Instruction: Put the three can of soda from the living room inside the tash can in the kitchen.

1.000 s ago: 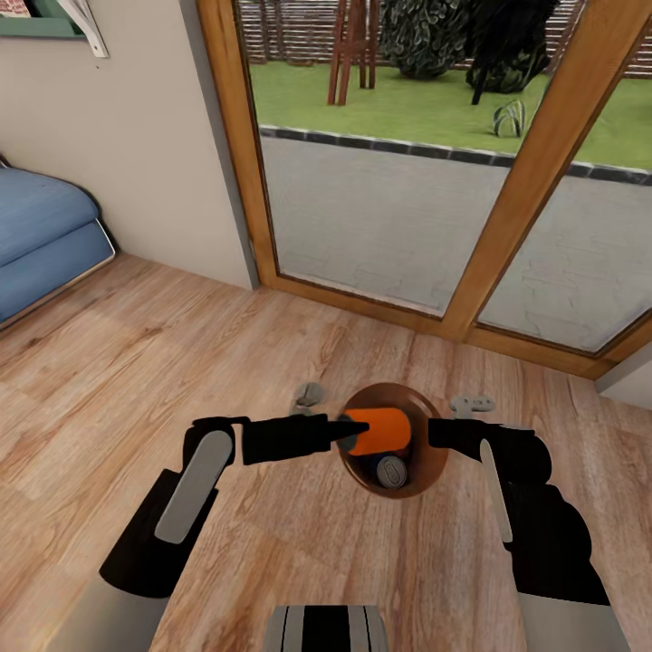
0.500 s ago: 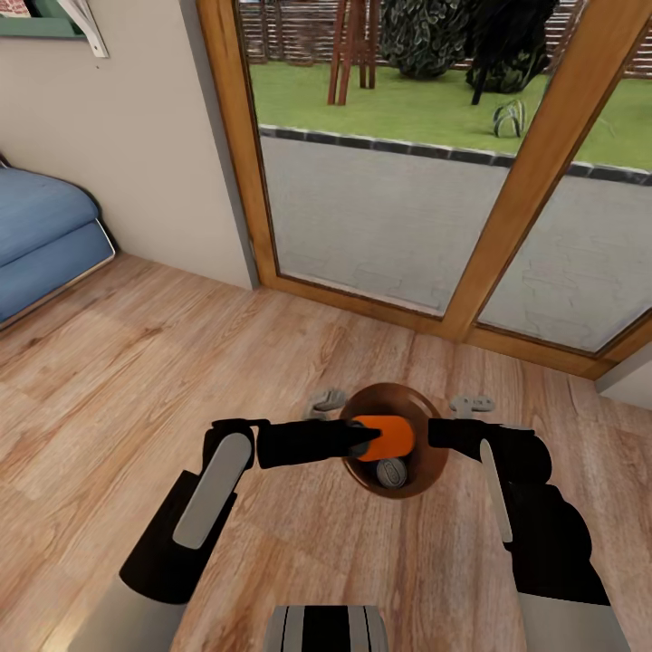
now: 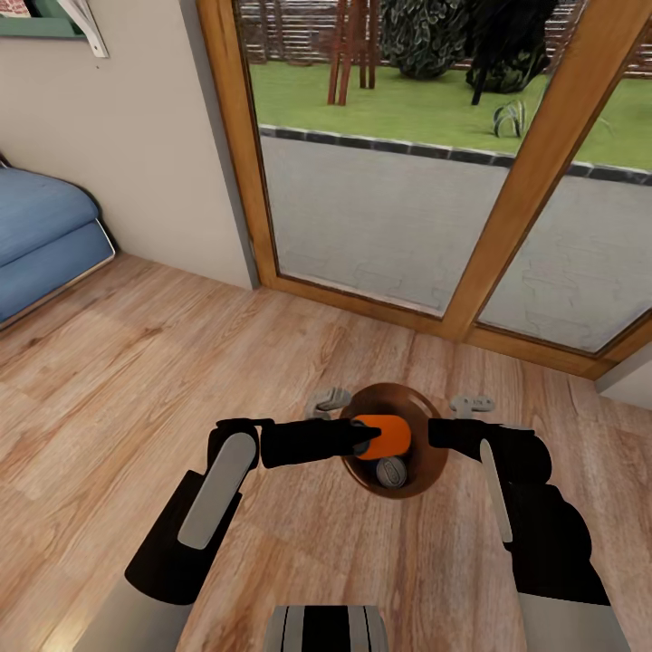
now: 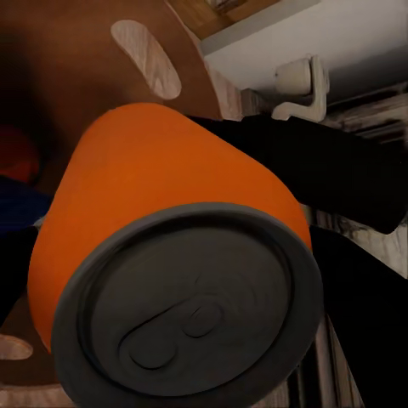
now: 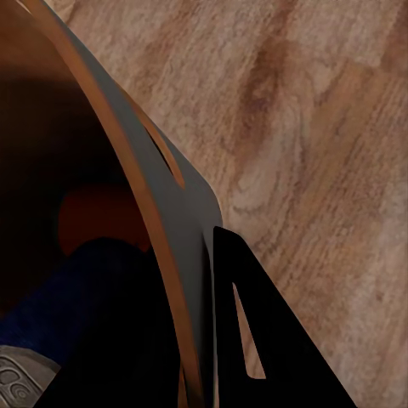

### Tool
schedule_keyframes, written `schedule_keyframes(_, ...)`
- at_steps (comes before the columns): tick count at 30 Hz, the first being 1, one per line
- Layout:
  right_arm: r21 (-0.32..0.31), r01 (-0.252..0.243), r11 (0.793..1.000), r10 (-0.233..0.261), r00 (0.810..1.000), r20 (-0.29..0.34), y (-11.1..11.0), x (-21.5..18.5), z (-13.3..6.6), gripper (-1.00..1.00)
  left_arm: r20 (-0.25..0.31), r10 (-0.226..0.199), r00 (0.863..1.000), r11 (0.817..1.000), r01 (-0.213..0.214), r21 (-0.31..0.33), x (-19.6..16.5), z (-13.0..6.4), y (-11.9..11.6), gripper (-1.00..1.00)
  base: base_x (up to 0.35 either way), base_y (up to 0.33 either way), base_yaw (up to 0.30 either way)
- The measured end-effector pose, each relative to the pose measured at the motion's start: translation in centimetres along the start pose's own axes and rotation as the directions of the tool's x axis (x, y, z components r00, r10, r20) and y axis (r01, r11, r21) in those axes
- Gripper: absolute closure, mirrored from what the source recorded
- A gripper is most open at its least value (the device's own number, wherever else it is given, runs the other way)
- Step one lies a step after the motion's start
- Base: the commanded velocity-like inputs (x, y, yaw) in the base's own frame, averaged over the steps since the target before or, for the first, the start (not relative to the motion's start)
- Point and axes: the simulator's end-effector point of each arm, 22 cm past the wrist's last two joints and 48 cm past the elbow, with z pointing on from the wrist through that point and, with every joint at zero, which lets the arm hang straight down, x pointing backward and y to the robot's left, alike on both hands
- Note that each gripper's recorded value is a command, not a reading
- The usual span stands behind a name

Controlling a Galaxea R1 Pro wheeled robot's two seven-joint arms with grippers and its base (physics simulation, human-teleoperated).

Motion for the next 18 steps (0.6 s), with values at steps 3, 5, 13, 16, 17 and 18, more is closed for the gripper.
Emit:
schedule_keyframes(3, 0.000, 0.000, 1.000, 0.000, 1.000, -0.001, 0.01, 0.02, 0.01, 1.00, 0.000, -0.001, 1.000, 1.000, 0.001, -0.005, -0.01, 0.03, 0.07, 1.00, 0.000, 0.000, 0.000)
schedule_keyframes(5, 0.000, 0.001, 1.000, -0.001, 1.000, 0.000, 0.02, 0.01, 0.01, 1.00, 0.000, -0.002, 1.000, 1.000, 0.002, -0.004, -0.01, 0.09, -0.03, 1.00, 0.000, 0.000, 0.000)
schedule_keyframes(13, -0.001, 0.001, 1.000, -0.001, 1.000, -0.001, 0.04, 0.02, 0.02, 1.00, 0.002, -0.002, 1.000, 1.000, 0.002, -0.003, -0.03, 0.15, -0.13, 1.00, 0.000, 0.000, 0.000)
schedule_keyframes(16, -0.001, 0.004, 1.000, -0.004, 1.000, -0.001, 0.12, 0.03, 0.03, 1.00, 0.002, -0.002, 1.000, 1.000, 0.002, -0.003, -0.04, 0.16, -0.14, 1.00, 0.000, 0.000, 0.000)
schedule_keyframes(17, -0.002, 0.004, 1.000, -0.004, 1.000, -0.001, 0.16, 0.01, 0.02, 1.00, 0.002, -0.002, 1.000, 1.000, 0.002, -0.005, -0.05, 0.16, -0.09, 1.00, 0.000, 0.000, 0.000)
schedule_keyframes(18, -0.004, 0.003, 1.000, -0.003, 1.000, -0.001, 0.19, 0.02, 0.02, 1.00, 0.003, -0.002, 1.000, 1.000, 0.002, -0.011, -0.06, 0.16, 0.05, 1.00, 0.000, 0.000, 0.000)
